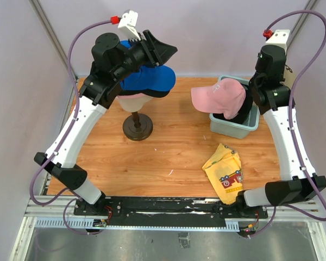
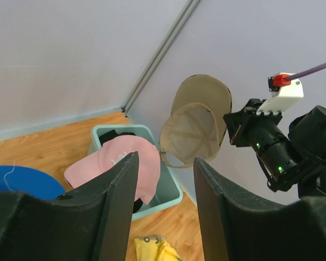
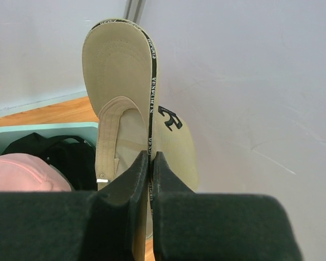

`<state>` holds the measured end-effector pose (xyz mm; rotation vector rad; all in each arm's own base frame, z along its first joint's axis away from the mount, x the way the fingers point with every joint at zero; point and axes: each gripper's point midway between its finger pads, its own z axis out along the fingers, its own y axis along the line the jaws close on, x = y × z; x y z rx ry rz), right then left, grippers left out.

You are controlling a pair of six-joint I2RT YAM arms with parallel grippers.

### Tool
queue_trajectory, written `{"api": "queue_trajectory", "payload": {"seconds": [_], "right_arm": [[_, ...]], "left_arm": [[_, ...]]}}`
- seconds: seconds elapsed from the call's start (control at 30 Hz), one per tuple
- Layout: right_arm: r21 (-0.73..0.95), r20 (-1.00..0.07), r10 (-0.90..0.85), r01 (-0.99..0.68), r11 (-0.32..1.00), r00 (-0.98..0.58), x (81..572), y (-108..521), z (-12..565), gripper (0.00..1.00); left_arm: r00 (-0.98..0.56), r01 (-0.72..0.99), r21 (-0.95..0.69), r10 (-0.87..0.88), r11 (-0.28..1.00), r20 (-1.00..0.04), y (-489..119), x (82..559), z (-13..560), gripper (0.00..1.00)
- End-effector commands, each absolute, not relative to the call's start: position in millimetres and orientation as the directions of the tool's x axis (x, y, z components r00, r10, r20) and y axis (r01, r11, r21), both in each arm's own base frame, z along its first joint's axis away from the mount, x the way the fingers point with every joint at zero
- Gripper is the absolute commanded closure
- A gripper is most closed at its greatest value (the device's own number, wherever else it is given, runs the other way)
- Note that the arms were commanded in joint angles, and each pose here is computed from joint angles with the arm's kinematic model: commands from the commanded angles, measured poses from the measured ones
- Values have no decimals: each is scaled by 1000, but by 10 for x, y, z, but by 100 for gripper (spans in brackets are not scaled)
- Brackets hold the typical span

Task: Stack the hats
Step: Pick up the hat from the bin.

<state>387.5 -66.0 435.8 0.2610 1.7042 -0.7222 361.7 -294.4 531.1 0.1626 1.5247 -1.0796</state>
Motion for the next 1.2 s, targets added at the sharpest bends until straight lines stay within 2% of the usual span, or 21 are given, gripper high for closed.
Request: {"api": "queue_trajectory", "payload": {"seconds": [0.0,0.1,0.3,0.63,0.97,1.17], "right_arm": [[-251,-968,-188,549,797,-169,3742,-711,4629,99],[-191,-982,-172,465,864,-84,3714,-548,4771,99],[-158,-982,-175,194,968,73,3595,40,5089,99],[-167,-952,-136,-91,982,273,3116,767,5608,99],[-124,-941,-87,-95,988,328,2896,763,5892,99],[-36,-926,23,-148,988,377,2750,782,6071,99]], "left_arm": [[-271,687,-496,-447,531,-853,-3076,3551,5434,51],[-276,691,-499,-447,524,-851,-3121,3557,5446,51],[-283,715,-514,-477,473,-832,-3189,3541,5631,50],[-333,795,-529,-518,295,-788,-3337,3321,5996,48],[-349,782,-537,-492,316,-798,-3365,3367,5817,47],[-334,771,-528,-479,357,-812,-3340,3414,5647,45]]}}
